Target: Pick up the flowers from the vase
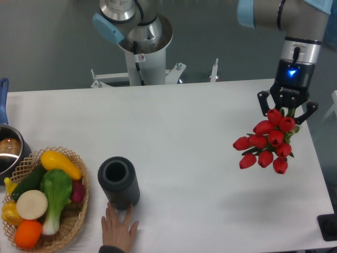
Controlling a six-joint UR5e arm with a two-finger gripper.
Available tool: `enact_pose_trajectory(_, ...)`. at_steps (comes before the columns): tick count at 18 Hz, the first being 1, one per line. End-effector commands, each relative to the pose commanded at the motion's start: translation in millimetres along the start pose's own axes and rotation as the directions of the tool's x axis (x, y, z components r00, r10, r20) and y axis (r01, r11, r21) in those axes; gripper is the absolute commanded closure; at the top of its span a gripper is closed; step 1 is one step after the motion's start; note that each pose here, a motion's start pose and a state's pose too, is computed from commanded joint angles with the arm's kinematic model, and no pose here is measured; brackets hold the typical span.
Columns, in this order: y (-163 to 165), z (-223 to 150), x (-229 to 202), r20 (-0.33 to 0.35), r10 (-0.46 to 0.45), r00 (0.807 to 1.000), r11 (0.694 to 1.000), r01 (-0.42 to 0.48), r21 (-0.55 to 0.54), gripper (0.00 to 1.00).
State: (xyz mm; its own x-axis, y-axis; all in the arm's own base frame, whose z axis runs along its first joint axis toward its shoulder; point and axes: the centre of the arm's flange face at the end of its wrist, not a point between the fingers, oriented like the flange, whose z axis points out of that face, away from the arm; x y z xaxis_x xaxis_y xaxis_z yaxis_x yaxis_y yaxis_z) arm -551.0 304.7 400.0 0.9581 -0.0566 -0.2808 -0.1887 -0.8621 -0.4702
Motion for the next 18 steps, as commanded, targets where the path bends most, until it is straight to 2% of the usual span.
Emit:
enact_pose_trajectory(3, -12.6, 10.8, 7.3, 0.009, 0.054, 0.999, 0.982, -0.051, -0.184, 0.74)
enact_pose_trajectory(6, -16.9, 25.3, 14.9, -0.004, 0.082, 0.997, 0.955, -0.080, -0.284, 0.75)
enact_pose_trajectory(12, -32.8, 29.4, 19.8, -0.056, 0.106, 0.993, 0.914, -0.120, -0.387, 0.74)
enact_pose_trajectory(18, -36.7, 24.3, 13.8, -0.090, 0.144, 0.985, 0.898, -0.168, -0.406, 0.74)
